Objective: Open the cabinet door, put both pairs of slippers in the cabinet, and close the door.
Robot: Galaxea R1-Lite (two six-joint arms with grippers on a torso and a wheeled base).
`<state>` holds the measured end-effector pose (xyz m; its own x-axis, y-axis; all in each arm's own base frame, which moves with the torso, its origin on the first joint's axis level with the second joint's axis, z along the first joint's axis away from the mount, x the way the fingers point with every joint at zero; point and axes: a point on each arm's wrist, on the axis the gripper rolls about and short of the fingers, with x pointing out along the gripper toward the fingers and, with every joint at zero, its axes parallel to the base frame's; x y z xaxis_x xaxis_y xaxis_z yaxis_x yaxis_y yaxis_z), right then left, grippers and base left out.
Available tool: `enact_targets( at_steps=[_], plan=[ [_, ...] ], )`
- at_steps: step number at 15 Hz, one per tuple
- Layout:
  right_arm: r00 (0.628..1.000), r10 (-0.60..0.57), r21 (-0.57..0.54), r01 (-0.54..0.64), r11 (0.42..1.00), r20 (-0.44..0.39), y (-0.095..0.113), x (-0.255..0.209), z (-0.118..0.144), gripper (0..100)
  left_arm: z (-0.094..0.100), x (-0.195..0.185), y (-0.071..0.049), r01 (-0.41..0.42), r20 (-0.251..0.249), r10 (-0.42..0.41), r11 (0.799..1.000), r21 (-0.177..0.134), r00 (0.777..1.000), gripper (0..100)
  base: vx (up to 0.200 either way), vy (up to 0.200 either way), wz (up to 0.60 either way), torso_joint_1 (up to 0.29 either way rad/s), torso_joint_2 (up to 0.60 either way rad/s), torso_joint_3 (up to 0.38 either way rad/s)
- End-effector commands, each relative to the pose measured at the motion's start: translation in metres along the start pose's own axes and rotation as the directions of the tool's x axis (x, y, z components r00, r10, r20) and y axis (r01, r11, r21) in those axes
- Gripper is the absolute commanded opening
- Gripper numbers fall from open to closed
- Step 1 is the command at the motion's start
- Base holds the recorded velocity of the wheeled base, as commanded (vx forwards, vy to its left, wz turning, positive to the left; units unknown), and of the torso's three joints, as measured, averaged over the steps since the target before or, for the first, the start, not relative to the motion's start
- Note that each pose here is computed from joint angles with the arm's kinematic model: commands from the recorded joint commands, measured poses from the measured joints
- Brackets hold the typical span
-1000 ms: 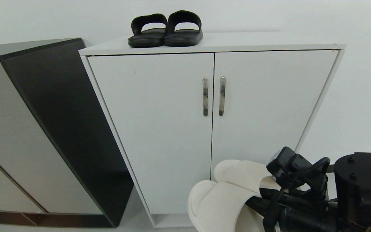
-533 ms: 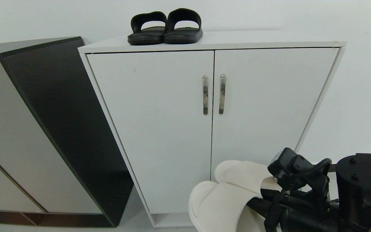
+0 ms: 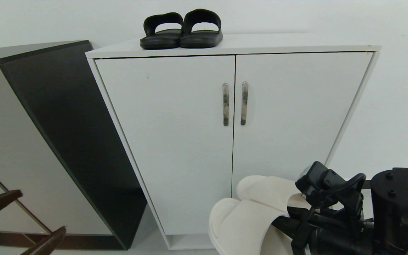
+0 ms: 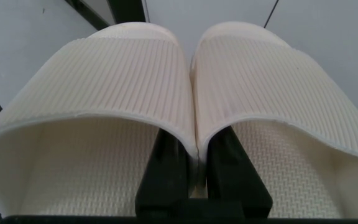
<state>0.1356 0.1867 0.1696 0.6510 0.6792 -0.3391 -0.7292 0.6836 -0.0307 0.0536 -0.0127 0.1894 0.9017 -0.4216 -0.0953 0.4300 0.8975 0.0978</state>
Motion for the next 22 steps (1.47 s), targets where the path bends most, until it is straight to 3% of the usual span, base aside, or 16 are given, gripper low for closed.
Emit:
enact_targets(
  at_steps=[1, 2, 3, 4, 6, 9, 13, 15, 16, 18, 22],
  plan=[
    [1.0, -0.001, 0.0, 0.001, 1.0, 0.0, 0.0, 0.001, 0.0, 0, 0.025, 0.035, -0.003, 0.217, -0.024, -0.219, 0.972, -0.086, 0.975, 100, 0.0, 0.0, 0.0, 0.0, 0.0, 0.0],
    [1.0, -0.001, 0.0, 0.001, 1.0, 0.0, 0.0, 0.001, 0.0, 0, 0.029, 0.039, -0.006, 0.25, -0.019, -0.253, 0.963, -0.1, 0.967, 100, 0.0, 0.0, 0.0, 0.0, 0.0, 0.0],
    [1.0, -0.001, 0.0, 0.001, 1.0, 0.003, 0.0, 0.0, 0.001, 0, 0.039, 0.046, -0.012, 0.328, -0.009, -0.332, 0.935, -0.136, 0.943, 100, 0.0, 0.0, 0.0, 0.0, 0.0, 0.0],
    [1.0, 0.001, 0.0, -0.001, 1.0, 0.001, 0.0, 0.0, 0.0, 0, 0.044, 0.051, -0.016, 0.361, -0.006, -0.366, 0.92, -0.154, 0.93, 100, 0.0, 0.0, 0.0, 0.0, 0.0, 0.0],
    [1.0, -0.002, 0.003, 0.002, 1.0, 0.006, 0.0, 0.0, 0.001, 0, 0.051, 0.06, -0.02, 0.4, -0.009, -0.406, 0.903, -0.16, 0.914, 100, 0.0, 0.0, 0.0, 0.0, 0.0, 0.0],
    [1.0, -0.007, 0.001, 0.007, 1.0, 0.012, 0.0, -0.001, 0.003, 0, 0.061, 0.082, -0.034, 0.474, -0.037, -0.485, 0.867, -0.152, 0.874, 100, 0.0, 0.0, 0.0, 0.0, 0.0, 0.0],
    [0.999, -0.01, 0.007, 0.009, 1.0, 0.03, -0.001, -0.005, 0.006, 0, 0.071, 0.112, -0.042, 0.49, -0.029, -0.498, 0.86, -0.146, 0.867, 100, 0.0, 0.0, 0.0, 0.0, 0.0, 0.0],
    [1.0, -0.01, -0.003, 0.01, 1.0, 0.021, -0.002, -0.004, 0.004, 0, 0.077, 0.123, -0.059, 0.513, -0.036, -0.522, 0.848, -0.13, 0.852, 100, 0.0, 0.0, 0.0, 0.0, 0.0, 0.0],
    [1.0, -0.005, -0.018, 0.005, 1.0, 0.012, -0.001, -0.003, 0.002, 0, 0.082, 0.126, -0.069, 0.542, -0.026, -0.548, 0.833, -0.111, 0.836, 100, 0.0, 0.0, 0.0, 0.0, 0.0, 0.0],
    [1.0, 0.002, -0.025, -0.002, 1.0, -0.002, -0.001, -0.003, -0.002, 0, 0.092, 0.138, -0.084, 0.557, 0.001, -0.559, 0.826, -0.086, 0.829, 100, 0.0, 0.0, 0.0, 0.0, 0.0, 0.0],
    [1.0, 0.01, -0.032, -0.011, 0.999, -0.015, 0.002, 0.0, -0.004, 0, 0.113, 0.178, -0.099, 0.567, 0.027, -0.567, 0.819, -0.086, 0.823, 100, 0.0, 0.0, 0.0, 0.0, 0.0, 0.0]
  ],
)
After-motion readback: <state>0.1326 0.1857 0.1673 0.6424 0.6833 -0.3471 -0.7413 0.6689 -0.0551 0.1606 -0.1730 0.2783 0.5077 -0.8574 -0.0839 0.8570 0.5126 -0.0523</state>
